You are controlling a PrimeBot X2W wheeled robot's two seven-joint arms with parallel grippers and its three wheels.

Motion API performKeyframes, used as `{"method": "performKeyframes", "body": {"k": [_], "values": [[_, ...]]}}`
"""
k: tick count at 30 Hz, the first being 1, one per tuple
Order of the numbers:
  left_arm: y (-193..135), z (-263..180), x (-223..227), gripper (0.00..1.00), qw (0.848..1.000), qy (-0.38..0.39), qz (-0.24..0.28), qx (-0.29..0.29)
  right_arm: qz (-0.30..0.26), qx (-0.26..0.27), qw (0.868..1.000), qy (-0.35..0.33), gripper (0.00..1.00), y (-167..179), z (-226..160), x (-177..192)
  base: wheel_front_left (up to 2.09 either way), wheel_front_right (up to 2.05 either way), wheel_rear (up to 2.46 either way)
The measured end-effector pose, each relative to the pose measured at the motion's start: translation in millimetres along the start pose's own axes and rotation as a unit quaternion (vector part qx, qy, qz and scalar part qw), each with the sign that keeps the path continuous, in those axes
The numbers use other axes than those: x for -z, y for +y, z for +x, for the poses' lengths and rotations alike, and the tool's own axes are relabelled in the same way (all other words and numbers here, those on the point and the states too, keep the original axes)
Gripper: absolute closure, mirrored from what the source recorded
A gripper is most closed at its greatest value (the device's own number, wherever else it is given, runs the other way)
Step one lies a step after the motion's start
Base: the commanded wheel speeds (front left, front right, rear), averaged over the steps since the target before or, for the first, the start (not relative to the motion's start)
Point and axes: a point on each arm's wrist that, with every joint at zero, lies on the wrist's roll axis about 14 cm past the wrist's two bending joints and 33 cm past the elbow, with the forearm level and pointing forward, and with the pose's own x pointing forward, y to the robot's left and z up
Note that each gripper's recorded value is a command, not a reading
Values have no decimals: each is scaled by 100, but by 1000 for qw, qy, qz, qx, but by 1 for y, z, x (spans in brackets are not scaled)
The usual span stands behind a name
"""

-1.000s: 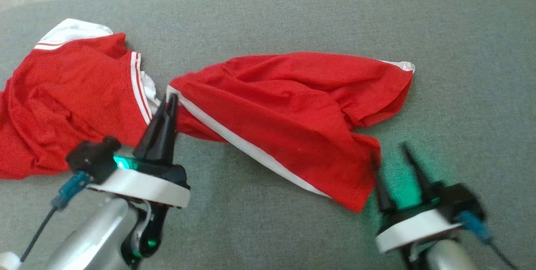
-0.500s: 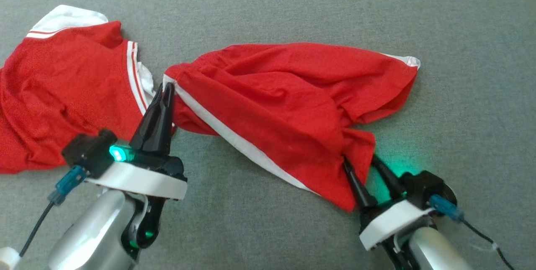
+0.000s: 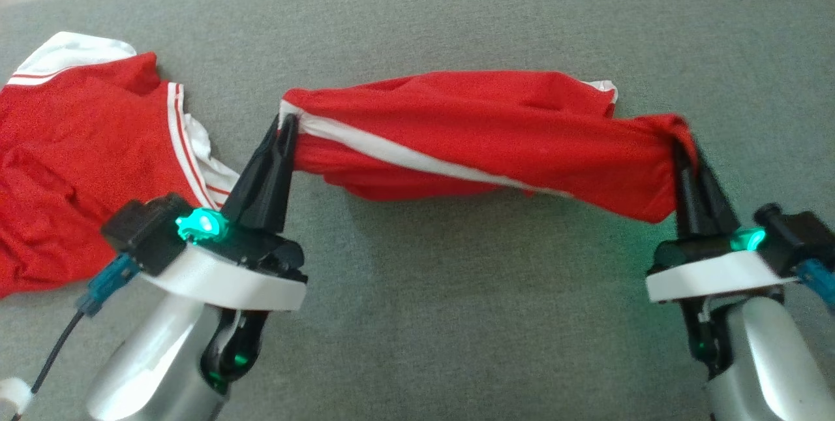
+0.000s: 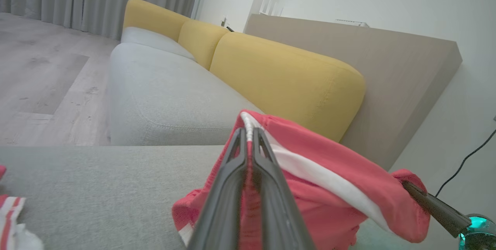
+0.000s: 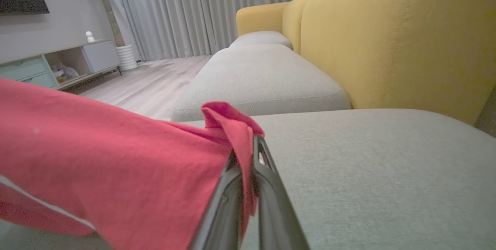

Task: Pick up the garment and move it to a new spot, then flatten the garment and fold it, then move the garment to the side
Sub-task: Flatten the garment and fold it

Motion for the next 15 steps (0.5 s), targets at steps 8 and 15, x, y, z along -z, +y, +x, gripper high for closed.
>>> {"method": "performKeyframes", "body": {"k": [8, 15], "values": [[-8, 13, -2, 100, 1000, -3, 2, 22, -8, 0, 1000, 19, 100, -3, 15, 9, 0, 0, 0], [4, 12, 7, 100, 1000, 8, -5, 5, -27, -2, 999, 18, 0, -5, 35, 5, 0, 0, 0]]}}
